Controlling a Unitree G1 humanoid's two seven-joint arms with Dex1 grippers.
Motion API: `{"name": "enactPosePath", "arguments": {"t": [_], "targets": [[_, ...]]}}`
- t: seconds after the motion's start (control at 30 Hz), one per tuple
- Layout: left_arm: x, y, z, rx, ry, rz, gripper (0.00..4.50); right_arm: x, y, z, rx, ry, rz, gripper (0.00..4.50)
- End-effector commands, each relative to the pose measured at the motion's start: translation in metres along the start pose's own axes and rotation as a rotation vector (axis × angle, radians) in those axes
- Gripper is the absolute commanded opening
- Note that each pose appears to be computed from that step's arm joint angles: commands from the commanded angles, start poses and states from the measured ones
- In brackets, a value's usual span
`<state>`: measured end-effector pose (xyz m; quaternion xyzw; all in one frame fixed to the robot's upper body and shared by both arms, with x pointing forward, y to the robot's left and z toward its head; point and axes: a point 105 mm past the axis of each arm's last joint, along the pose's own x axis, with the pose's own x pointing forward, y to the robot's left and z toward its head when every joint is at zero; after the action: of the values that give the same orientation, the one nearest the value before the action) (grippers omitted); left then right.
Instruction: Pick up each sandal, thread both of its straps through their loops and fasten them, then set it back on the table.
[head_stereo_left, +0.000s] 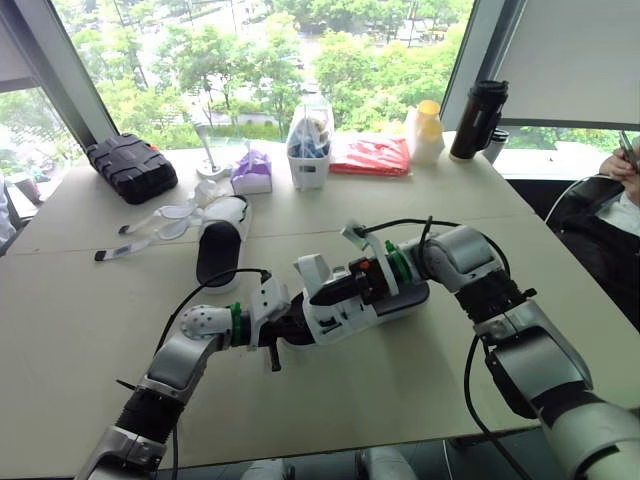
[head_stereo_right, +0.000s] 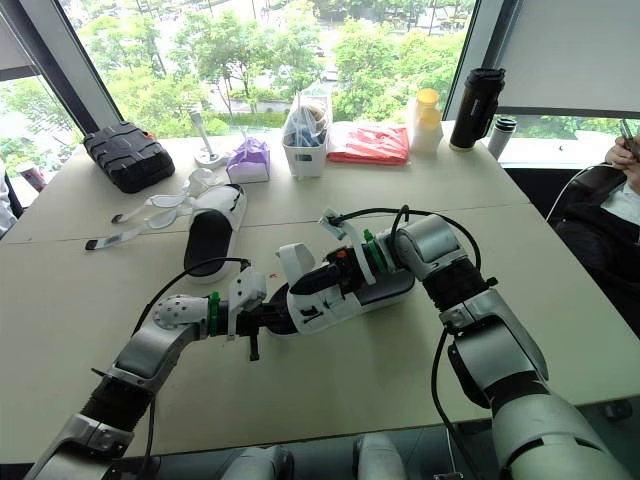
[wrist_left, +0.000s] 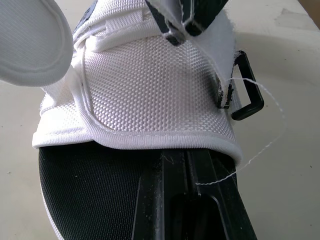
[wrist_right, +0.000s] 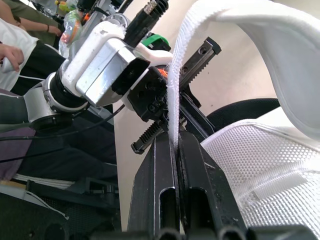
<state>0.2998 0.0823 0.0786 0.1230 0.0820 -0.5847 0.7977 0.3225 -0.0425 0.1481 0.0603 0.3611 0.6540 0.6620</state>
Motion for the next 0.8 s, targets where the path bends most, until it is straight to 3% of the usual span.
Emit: {"name": "enactPosePath", "arguments": {"t": [0.03, 0.6, 0.8], "targets": [[-0.003, 0.002, -0.024, -0.059, 0.082, 0.035, 0.0, 0.0, 0.0, 0.001, -0.013, 0.015, -0.002, 0.03], [-0.003, 0.002, -0.023, -0.053, 0.081, 0.034, 0.0, 0.001, -0.023, -0.004, -0.181, 0.058, -0.103, 0.03], [-0.005, 0.002, -0.023, -0.05, 0.084, 0.038, 0.0, 0.002, -0.016, -0.013, -0.284, 0.13, -0.065, 0.03]]}}
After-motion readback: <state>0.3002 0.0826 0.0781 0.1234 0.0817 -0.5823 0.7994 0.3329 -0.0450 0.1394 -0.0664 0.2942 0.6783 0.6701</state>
